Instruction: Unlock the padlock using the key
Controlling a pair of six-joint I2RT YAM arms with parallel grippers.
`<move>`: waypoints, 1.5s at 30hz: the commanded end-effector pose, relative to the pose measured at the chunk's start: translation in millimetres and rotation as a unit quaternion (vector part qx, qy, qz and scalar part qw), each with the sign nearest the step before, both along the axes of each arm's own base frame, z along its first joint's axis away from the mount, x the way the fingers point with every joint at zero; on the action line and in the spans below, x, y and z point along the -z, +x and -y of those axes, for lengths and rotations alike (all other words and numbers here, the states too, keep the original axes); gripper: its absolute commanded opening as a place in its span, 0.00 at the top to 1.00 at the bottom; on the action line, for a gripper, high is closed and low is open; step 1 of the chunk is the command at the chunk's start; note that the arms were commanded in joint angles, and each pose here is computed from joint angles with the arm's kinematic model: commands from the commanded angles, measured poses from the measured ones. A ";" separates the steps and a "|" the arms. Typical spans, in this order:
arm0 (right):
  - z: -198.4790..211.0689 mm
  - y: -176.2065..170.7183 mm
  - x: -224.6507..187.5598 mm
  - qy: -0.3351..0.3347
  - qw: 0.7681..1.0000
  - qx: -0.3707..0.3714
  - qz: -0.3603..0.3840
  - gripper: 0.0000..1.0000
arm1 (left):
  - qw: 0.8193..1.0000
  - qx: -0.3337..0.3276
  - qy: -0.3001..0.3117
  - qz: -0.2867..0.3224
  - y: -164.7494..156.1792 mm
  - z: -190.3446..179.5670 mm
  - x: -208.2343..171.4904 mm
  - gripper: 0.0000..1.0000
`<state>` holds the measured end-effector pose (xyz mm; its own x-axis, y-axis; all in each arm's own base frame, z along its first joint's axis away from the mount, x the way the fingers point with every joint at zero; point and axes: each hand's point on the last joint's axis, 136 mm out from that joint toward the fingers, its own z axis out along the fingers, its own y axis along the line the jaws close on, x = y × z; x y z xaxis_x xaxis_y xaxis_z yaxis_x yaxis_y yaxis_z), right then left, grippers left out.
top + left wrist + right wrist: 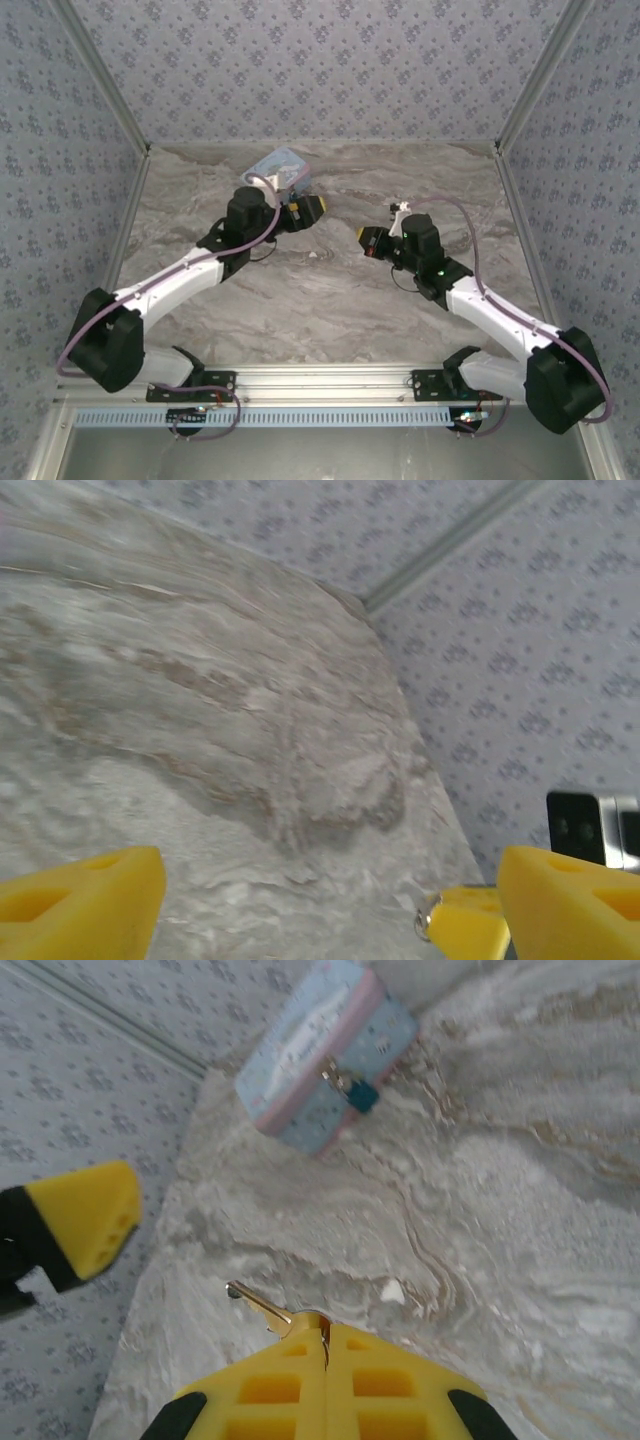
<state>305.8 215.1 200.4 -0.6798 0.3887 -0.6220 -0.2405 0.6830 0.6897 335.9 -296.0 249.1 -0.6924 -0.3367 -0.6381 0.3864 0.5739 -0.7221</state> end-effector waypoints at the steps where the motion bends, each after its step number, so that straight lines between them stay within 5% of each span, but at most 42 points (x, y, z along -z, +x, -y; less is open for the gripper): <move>1: 3.2 8.4 -36.3 0.003 0.998 0.016 0.062 1.00 | 0.996 0.072 -0.034 0.042 -13.9 33.5 -35.0 0.18; 10: -5.5 5.0 -49.5 0.002 0.997 0.002 0.078 1.00 | 0.988 0.139 -0.045 0.042 -23.6 71.2 -35.8 0.38; 20: -6.6 3.1 -50.3 -0.013 0.996 -0.003 0.083 1.00 | 0.992 0.115 -0.041 0.008 -16.2 73.0 -22.0 0.39; 26: -2.7 1.8 -49.3 -0.047 0.993 -0.024 0.104 1.00 | 0.992 0.060 -0.082 -0.080 1.6 62.1 -12.3 0.39; 34: 0.5 -1.3 -79.0 -0.107 0.968 -0.083 0.210 1.00 | 0.951 0.019 -0.178 -0.253 16.0 57.3 -0.1 0.44; 45: -19.3 4.4 -83.6 -0.132 0.945 -0.147 0.261 1.00 | 0.899 0.025 -0.240 -0.365 13.2 71.9 4.3 0.49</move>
<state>308.2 227.1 270.1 -0.3699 0.0406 -0.9282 -0.6543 0.6978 0.2913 350.5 -358.3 228.2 -0.8884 -0.4432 0.1195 -0.2266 0.1971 -0.9538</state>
